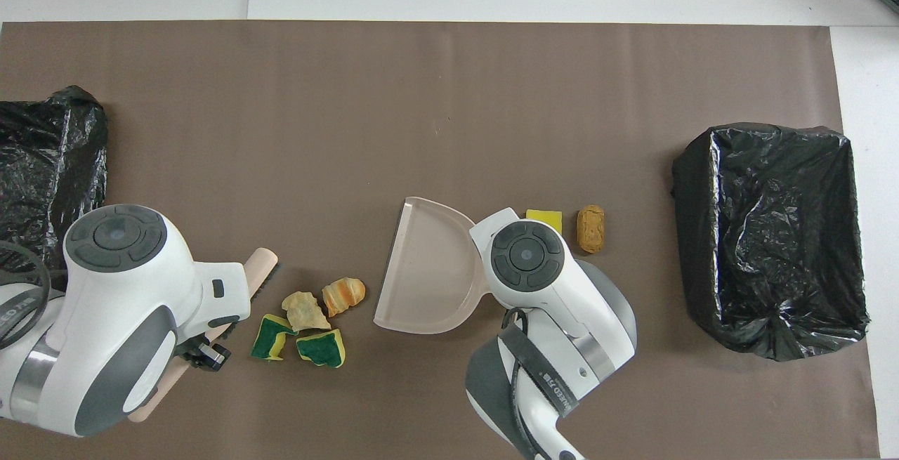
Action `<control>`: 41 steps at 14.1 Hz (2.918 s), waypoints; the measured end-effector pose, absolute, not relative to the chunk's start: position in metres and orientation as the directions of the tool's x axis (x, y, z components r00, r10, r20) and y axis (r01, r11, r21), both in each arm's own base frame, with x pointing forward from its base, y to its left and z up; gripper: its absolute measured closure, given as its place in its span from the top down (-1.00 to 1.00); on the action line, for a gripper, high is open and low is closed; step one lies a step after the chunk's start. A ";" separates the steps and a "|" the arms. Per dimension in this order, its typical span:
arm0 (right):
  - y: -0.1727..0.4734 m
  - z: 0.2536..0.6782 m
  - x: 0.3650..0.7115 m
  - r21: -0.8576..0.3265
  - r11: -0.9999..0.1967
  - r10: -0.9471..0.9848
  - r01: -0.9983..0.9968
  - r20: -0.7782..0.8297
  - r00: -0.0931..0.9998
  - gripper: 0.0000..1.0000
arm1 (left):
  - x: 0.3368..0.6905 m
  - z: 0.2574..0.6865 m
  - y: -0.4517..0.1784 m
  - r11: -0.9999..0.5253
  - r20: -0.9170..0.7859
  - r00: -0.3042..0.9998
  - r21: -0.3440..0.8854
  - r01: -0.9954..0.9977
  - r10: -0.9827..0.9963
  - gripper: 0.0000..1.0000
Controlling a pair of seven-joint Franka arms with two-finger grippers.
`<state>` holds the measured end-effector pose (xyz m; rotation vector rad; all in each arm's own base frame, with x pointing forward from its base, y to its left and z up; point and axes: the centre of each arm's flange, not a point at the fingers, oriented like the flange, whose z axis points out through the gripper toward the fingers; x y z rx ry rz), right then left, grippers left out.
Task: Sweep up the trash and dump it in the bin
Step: 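Reposition the brush with the left gripper behind the gathered trash pile, then sweep the trash pile into the dustpan with the left gripper's brush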
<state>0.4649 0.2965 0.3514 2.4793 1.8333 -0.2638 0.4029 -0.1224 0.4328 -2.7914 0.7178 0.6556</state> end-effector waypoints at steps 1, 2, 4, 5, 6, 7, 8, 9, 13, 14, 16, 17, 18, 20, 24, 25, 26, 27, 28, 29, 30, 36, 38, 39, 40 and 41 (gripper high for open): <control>0.296 0.351 0.465 -0.063 -0.297 0.945 0.953 -0.164 0.283 -0.35 | 0.391 0.428 -0.119 -0.897 -0.470 0.816 -0.104 -0.431 -0.337 -0.49; 0.296 0.351 0.465 -0.063 -0.296 0.945 0.953 -0.164 0.283 -0.35 | 0.378 0.423 -0.116 -0.922 -0.471 0.845 -0.146 -0.359 -0.255 -0.49; 0.296 0.351 0.465 -0.063 -0.296 0.945 0.953 -0.164 0.283 -0.35 | 0.351 0.414 -0.108 -0.951 -0.448 0.891 -0.239 -0.198 -0.073 -0.49; 0.296 0.351 0.465 -0.063 -0.296 0.945 0.953 -0.164 0.283 -0.35 | 0.336 0.410 -0.104 -0.953 -0.429 0.903 -0.279 -0.120 0.012 -0.49; 0.296 0.351 0.465 -0.063 -0.296 0.945 0.953 -0.164 0.283 -0.35 | 0.324 0.407 -0.102 -0.950 -0.409 0.908 -0.310 -0.049 0.087 -0.49; 0.296 0.351 0.465 -0.063 -0.296 0.945 0.953 -0.164 0.283 -0.35 | 0.313 0.404 -0.104 -0.944 -0.391 0.906 -0.329 0.030 0.165 -0.49; 0.296 0.351 0.465 -0.063 -0.296 0.945 0.953 -0.164 0.283 -0.35 | 0.304 0.399 -0.111 -0.935 -0.377 0.896 -0.339 0.105 0.237 -0.49; 0.296 0.351 0.465 -0.063 -0.296 0.945 0.953 -0.164 0.283 -0.35 | 0.297 0.392 -0.119 -0.922 -0.358 0.884 -0.348 0.171 0.299 -0.49; 0.296 0.351 0.465 -0.063 -0.296 0.945 0.953 -0.164 0.283 -0.35 | 0.282 0.375 -0.158 -0.863 -0.304 0.823 -0.332 0.381 0.480 -0.49; 0.296 0.351 0.465 -0.063 -0.296 0.945 0.953 -0.165 0.283 -0.35 | 0.280 0.373 -0.173 -0.843 -0.281 0.806 -0.318 0.435 0.522 -0.49; 0.296 0.351 0.465 -0.063 -0.296 0.945 0.953 -0.165 0.283 -0.35 | 0.279 0.365 -0.197 -0.812 -0.266 0.771 -0.284 0.510 0.578 -0.49; 0.296 0.351 0.465 -0.063 -0.296 0.945 0.953 -0.165 0.283 -0.35 | 0.281 0.359 -0.205 -0.799 -0.264 0.757 -0.270 0.537 0.598 -0.49; 0.296 0.351 0.465 -0.063 -0.296 0.945 0.953 -0.165 0.283 -0.35 | 0.284 0.351 -0.212 -0.791 -0.260 0.749 -0.260 0.554 0.610 -0.49; 0.296 0.351 0.465 -0.063 -0.296 0.945 0.953 -0.165 0.283 -0.35 | 0.292 0.343 -0.226 -0.773 -0.264 0.727 -0.220 0.595 0.634 -0.49; 0.296 0.351 0.465 -0.063 -0.296 0.945 0.953 -0.165 0.283 -0.35 | 0.339 0.341 -0.259 -0.754 -0.263 0.708 -0.172 0.634 0.655 -0.49; 0.296 0.351 0.465 -0.063 -0.296 0.945 0.953 -0.165 0.283 -0.35 | 0.353 0.340 -0.268 -0.756 -0.260 0.712 -0.160 0.634 0.652 -0.49; 0.296 0.351 0.465 -0.063 -0.296 0.945 0.953 -0.165 0.283 -0.35 | 0.364 0.340 -0.276 -0.770 -0.261 0.727 -0.145 0.621 0.635 -0.49; 0.296 0.351 0.465 -0.063 -0.296 0.945 0.953 -0.165 0.283 -0.35 | 0.374 0.342 -0.282 -0.799 -0.263 0.757 -0.121 0.588 0.597 -0.49; 0.296 0.351 0.465 -0.063 -0.296 0.945 0.953 -0.165 0.283 -0.35 | 0.382 0.343 -0.288 -0.834 -0.261 0.795 -0.087 0.545 0.547 -0.49; 0.296 0.351 0.465 -0.063 -0.296 0.945 0.953 -0.165 0.283 -0.35 | 0.387 0.344 -0.292 -0.868 -0.253 0.835 -0.048 0.493 0.488 -0.49; 0.296 0.351 0.465 -0.063 -0.296 0.945 0.953 -0.165 0.283 -0.35 | 0.390 0.345 -0.297 -0.904 -0.243 0.876 -0.012 0.427 0.417 -0.49; 0.296 0.351 0.465 -0.063 -0.296 0.945 0.953 -0.165 0.283 -0.35 | 0.356 0.352 -0.347 -0.996 -0.204 0.979 0.089 0.010 -0.008 -0.49; 0.296 0.351 0.465 -0.064 -0.296 0.945 0.953 -0.165 0.283 -0.35 | 0.342 0.360 -0.369 -0.993 -0.191 0.978 0.104 -0.063 -0.082 -0.49; 0.296 0.351 0.465 -0.064 -0.296 0.945 0.953 -0.165 0.283 -0.35 | 0.335 0.362 -0.376 -0.991 -0.192 0.976 0.104 -0.085 -0.103 -0.49; 0.296 0.351 0.465 -0.064 -0.296 0.945 0.953 -0.165 0.283 -0.35 | 0.331 0.363 -0.379 -0.990 -0.200 0.973 0.098 -0.099 -0.117 -0.49; 0.296 0.351 0.465 -0.064 -0.296 0.945 0.953 -0.165 0.282 -0.35 | 0.331 0.364 -0.378 -0.990 -0.209 0.969 0.088 -0.112 -0.128 -0.49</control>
